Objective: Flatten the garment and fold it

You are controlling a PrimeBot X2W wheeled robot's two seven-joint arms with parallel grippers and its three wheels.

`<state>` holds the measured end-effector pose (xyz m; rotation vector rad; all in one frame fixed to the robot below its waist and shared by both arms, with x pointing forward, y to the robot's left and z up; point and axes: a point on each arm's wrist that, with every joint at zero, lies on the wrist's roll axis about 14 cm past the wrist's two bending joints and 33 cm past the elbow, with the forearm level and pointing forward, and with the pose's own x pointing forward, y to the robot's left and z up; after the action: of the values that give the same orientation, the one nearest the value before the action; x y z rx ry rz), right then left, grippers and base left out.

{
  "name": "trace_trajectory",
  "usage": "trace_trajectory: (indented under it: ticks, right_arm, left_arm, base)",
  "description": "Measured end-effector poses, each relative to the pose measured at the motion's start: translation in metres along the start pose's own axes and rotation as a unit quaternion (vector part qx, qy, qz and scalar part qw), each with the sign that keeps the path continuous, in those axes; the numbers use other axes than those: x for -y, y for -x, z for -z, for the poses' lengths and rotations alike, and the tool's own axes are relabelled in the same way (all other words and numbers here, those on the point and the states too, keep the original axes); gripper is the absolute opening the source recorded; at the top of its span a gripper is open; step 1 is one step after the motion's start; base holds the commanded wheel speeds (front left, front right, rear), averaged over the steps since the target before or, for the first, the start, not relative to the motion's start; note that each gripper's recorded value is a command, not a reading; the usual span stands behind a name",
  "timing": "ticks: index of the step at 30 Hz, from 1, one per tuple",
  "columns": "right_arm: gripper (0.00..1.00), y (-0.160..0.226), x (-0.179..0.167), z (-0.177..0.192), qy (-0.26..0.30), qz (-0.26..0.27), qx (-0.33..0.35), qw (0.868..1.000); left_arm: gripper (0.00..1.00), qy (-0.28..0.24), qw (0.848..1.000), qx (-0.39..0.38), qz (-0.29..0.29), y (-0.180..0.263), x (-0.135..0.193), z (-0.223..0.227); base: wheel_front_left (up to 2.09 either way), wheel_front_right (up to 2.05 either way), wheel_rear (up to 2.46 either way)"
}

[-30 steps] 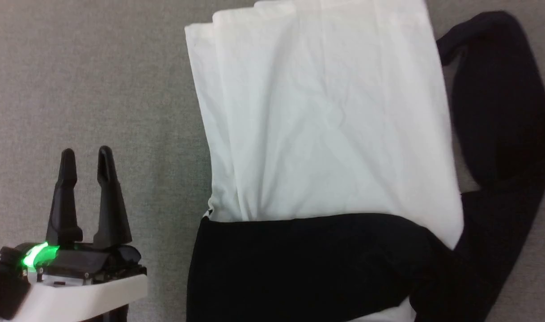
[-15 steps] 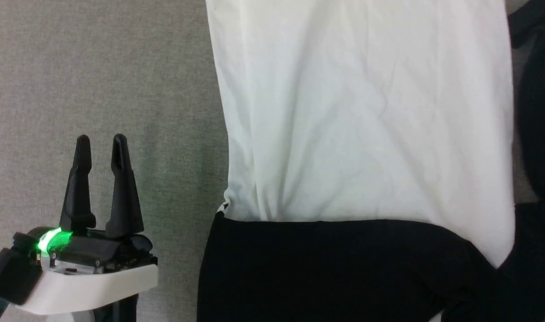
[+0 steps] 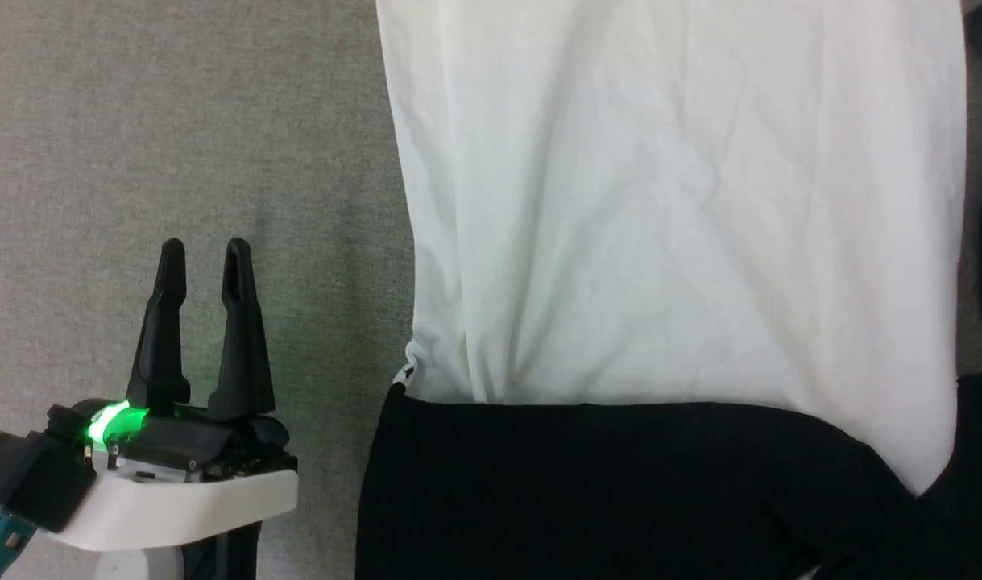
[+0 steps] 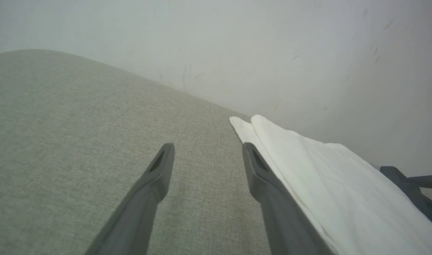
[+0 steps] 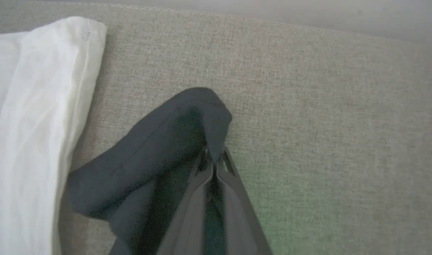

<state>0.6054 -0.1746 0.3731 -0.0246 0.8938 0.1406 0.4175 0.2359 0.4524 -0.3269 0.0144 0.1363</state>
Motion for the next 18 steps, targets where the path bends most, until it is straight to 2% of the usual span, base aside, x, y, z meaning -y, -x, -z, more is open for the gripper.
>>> trace_trajectory:
  ticks: [8, 13, 18]
  right_arm:
    - [0.0, 0.025, 0.002, -0.04, -0.021, -0.006, 0.114, 0.993]
    - [0.0, 0.063, 0.015, -0.068, -0.051, -0.007, 0.199, 0.979]
    - [0.0, 0.113, 0.051, -0.066, -0.084, 0.023, 0.251, 0.964]
  left_arm:
    - [1.0, 0.002, 1.0, 0.015, 0.01, 0.001, 0.005, -0.012]
    - [1.0, -0.001, 0.999, 0.037, 0.018, 0.004, 0.008, -0.03]
    - [1.0, -0.004, 0.999, 0.053, 0.014, 0.019, 0.009, -0.051]
  base:
    - [0.0, 0.0, 0.0]
    - [0.0, 0.0, 0.0]
    - [0.0, 0.0, 0.0]
